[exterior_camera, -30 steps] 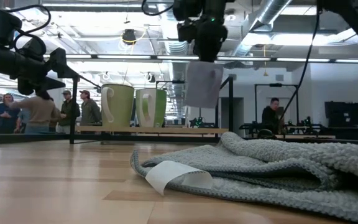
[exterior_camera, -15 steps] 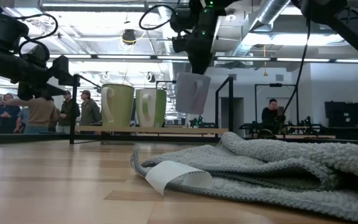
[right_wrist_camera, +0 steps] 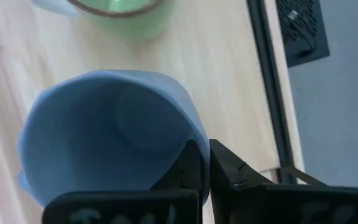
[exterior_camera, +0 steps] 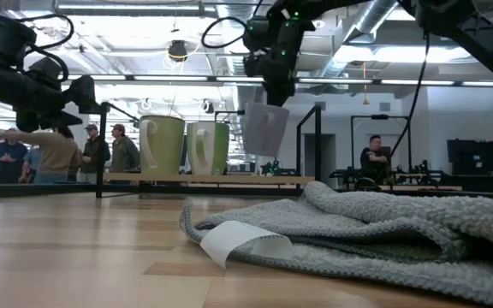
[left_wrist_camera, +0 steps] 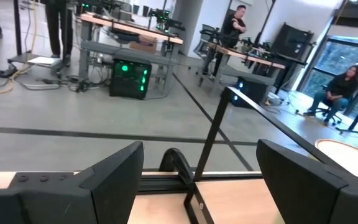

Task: Stack small to large cups/mugs on shelf
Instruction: Put the blue mug on the shelf

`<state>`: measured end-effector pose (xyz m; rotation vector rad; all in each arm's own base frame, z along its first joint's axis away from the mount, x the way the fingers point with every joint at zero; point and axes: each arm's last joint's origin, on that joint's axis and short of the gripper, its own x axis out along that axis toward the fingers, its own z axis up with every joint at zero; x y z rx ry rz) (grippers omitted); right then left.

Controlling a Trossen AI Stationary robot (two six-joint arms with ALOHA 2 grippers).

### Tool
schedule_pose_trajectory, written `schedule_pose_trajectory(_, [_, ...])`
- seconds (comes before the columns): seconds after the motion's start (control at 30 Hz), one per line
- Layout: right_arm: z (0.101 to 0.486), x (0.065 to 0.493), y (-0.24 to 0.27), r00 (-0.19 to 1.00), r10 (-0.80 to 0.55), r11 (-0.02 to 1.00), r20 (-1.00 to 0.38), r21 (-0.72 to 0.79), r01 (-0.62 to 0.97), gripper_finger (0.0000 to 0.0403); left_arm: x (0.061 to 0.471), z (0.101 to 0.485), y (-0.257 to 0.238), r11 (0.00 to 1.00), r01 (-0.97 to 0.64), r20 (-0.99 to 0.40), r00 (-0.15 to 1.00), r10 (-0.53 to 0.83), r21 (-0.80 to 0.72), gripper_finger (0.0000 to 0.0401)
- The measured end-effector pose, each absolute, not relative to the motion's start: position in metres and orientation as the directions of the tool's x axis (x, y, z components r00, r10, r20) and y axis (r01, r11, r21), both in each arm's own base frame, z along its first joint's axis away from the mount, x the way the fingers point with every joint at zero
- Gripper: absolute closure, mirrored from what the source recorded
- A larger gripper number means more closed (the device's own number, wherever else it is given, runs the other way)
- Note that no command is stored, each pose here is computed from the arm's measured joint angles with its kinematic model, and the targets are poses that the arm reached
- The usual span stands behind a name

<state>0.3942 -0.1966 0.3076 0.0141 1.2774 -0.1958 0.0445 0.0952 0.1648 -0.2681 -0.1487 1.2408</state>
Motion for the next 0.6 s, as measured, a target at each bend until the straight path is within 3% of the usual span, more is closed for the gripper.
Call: schedule_pose_trajectory(0.6, [0.3086, 0.3969, -0.1978, 0.304, -0.149, 0.985, -0.941, -0.114, 0.131, 0.0384, 0.0441, 0.1648, 0.0953, 0.287, -0.916, -0.033, 0.308, 0.951, -0.281, 0.0097])
